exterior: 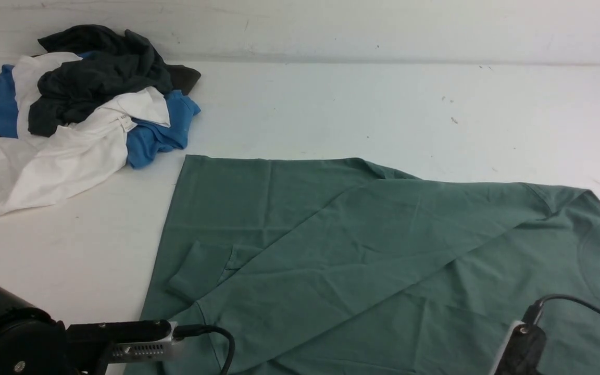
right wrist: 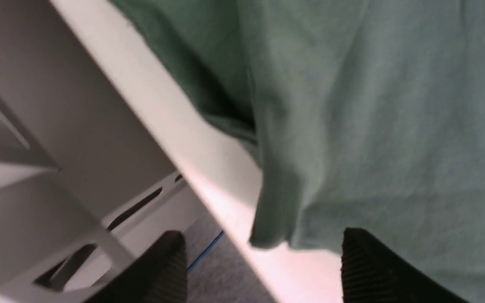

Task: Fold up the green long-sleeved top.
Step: Use both arms simultaneously to clamp the lower edge of the clothing fabric

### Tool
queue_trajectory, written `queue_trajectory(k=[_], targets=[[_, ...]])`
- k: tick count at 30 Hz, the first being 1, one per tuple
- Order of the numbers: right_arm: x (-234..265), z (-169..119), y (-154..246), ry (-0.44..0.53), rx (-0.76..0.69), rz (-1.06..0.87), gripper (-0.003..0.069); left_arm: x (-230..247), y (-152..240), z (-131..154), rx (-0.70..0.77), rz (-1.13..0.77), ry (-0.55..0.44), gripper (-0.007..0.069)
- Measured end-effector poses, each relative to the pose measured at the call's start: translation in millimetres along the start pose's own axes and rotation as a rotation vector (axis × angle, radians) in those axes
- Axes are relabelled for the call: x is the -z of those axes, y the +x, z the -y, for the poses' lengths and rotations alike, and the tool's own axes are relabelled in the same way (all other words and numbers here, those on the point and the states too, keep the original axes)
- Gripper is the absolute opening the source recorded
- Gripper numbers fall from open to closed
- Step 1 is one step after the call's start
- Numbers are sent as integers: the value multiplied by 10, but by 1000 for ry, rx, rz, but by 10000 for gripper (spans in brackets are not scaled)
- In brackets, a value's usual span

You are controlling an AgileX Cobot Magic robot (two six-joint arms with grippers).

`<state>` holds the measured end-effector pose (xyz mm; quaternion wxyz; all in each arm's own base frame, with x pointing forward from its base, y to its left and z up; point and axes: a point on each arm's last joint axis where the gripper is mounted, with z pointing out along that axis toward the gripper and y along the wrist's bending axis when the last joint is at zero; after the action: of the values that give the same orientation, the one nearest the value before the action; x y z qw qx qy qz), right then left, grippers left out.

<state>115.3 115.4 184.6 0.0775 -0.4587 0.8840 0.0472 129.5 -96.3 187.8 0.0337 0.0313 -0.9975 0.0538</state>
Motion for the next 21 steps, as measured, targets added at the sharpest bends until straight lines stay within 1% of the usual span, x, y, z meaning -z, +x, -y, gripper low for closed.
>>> queue_trajectory(k=[6,8,9,10,11,12,13,14,15,16,19,21], targets=[[-241,54,-73,20,7,-52,466,0,0,0,3,0,0,27],[-329,65,-89,20,-4,-86,440,0,2,-1,3,-2,-1,27],[-358,75,-121,23,-12,-108,387,0,2,-1,3,-2,-1,27],[-359,77,-124,24,-12,-110,379,0,3,0,3,-3,-1,27],[-357,96,-149,37,-6,-125,288,2,10,3,8,-9,4,27],[-352,97,-155,37,-11,-130,237,4,15,5,11,-15,5,27],[-338,99,-164,36,-16,-138,154,18,18,14,14,-25,8,27],[-338,99,-164,36,-16,-138,140,27,18,18,15,-29,9,27],[-302,96,-172,38,-18,-146,71,56,13,32,16,-35,11,27],[-246,100,-188,48,-17,-141,33,106,-7,58,13,-32,16,27],[-43,142,-230,98,-3,-125,13,297,-120,144,-12,30,31,27],[188,205,-296,169,-8,-80,12,527,-255,212,-17,110,47,27]])
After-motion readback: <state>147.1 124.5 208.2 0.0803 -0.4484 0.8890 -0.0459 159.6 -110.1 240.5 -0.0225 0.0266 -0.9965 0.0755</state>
